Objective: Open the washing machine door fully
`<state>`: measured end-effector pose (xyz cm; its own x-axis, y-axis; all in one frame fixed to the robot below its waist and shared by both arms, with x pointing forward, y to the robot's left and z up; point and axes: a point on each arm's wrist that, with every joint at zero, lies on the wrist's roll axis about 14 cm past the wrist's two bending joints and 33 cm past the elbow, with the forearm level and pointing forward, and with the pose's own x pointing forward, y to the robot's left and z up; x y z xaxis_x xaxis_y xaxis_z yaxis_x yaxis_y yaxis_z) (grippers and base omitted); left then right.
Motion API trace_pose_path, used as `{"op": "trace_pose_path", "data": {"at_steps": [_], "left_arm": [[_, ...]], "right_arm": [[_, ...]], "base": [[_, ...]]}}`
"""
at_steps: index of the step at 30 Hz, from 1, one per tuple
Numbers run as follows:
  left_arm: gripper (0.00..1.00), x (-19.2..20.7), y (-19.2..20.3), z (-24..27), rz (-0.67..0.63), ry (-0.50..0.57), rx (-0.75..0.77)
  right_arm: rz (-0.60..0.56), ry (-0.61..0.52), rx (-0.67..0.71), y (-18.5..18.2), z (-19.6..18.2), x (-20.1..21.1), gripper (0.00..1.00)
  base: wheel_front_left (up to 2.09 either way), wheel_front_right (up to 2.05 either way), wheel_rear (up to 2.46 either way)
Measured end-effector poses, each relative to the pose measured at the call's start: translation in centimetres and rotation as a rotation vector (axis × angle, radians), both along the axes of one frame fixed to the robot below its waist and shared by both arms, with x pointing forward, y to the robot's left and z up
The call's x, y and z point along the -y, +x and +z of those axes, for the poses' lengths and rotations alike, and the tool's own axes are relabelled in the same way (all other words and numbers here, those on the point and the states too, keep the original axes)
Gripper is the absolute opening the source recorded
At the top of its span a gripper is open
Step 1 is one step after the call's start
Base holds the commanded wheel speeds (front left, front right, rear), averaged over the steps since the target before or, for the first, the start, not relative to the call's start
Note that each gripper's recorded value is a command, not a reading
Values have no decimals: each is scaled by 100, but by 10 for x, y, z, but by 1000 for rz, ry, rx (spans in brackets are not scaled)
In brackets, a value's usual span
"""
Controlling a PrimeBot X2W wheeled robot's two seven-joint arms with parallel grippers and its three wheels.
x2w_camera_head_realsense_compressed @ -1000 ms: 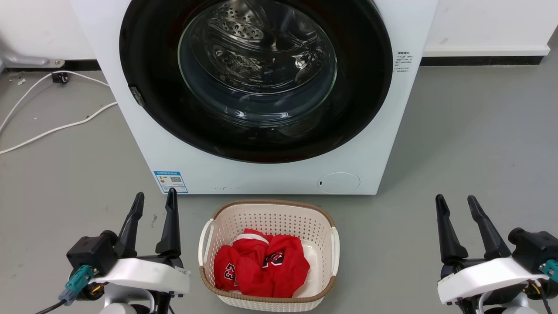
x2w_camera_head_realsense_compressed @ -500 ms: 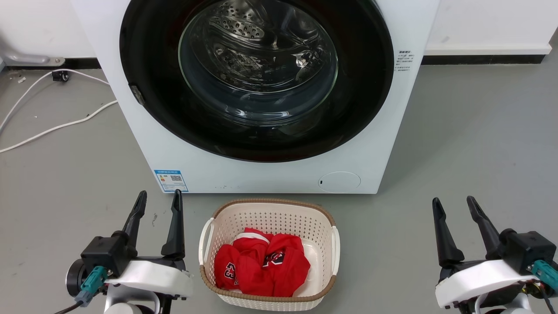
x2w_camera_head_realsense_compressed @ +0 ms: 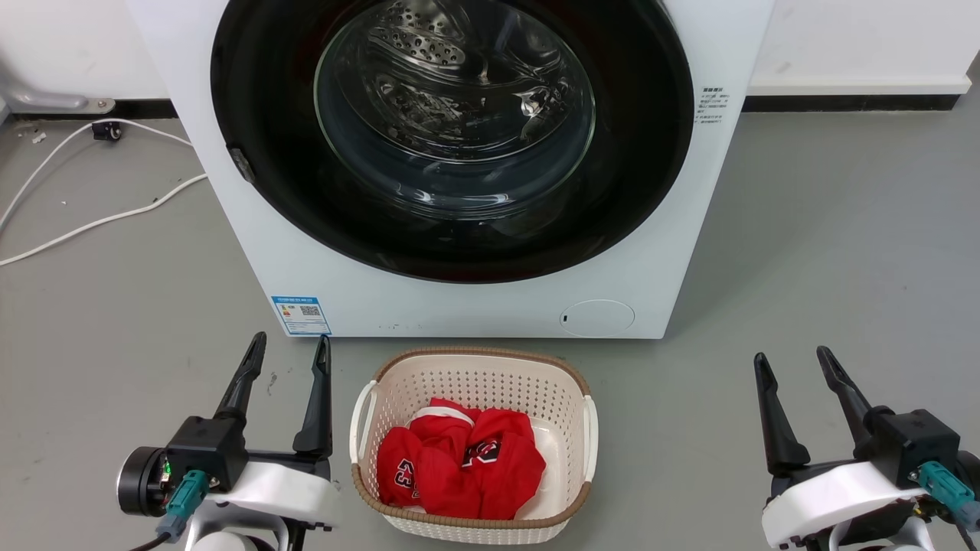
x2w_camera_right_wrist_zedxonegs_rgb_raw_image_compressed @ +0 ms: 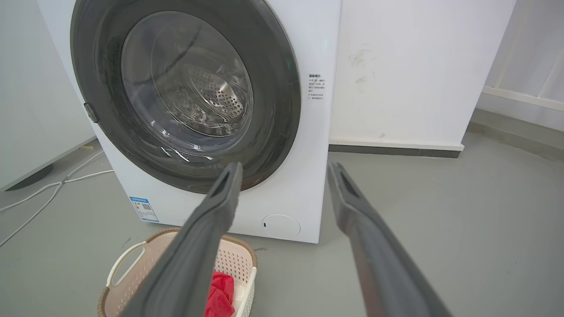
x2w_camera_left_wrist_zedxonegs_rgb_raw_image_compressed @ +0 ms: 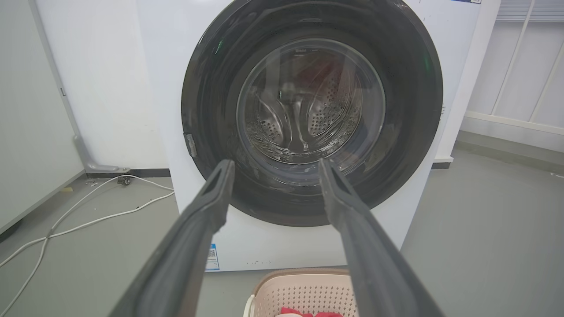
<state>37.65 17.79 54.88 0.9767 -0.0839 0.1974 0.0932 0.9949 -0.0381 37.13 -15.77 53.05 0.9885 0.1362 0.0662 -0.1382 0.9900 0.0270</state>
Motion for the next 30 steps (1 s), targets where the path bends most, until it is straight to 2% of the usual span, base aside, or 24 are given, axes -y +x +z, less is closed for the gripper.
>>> {"op": "trace_pose_path", "data": {"at_steps": [10, 23, 24, 25, 26, 30], "left_arm": [[100, 2, 0, 1, -2, 63, 17], [100, 3, 0, 0, 1, 50, 12], [100, 3, 0, -1, 1, 50, 12], [100, 3, 0, -1, 2, 49, 12], [100, 3, 0, 0, 2, 48, 12], [100, 3, 0, -1, 3, 45, 10]], "right_arm": [[9, -55, 15, 0, 1, -3, 100], [6, -24, 0, 0, -4, -2, 100], [7, -17, -3, 0, -4, -2, 44], [7, -9, -4, 0, -5, -2, 3], [7, -5, -5, 0, -5, -3, 0], [7, 36, -3, 0, -5, -3, 0]], "base": [[0, 0, 0], [0, 0, 0], [0, 0, 0], [0, 0, 0], [0, 0, 0], [0, 0, 0]]}}
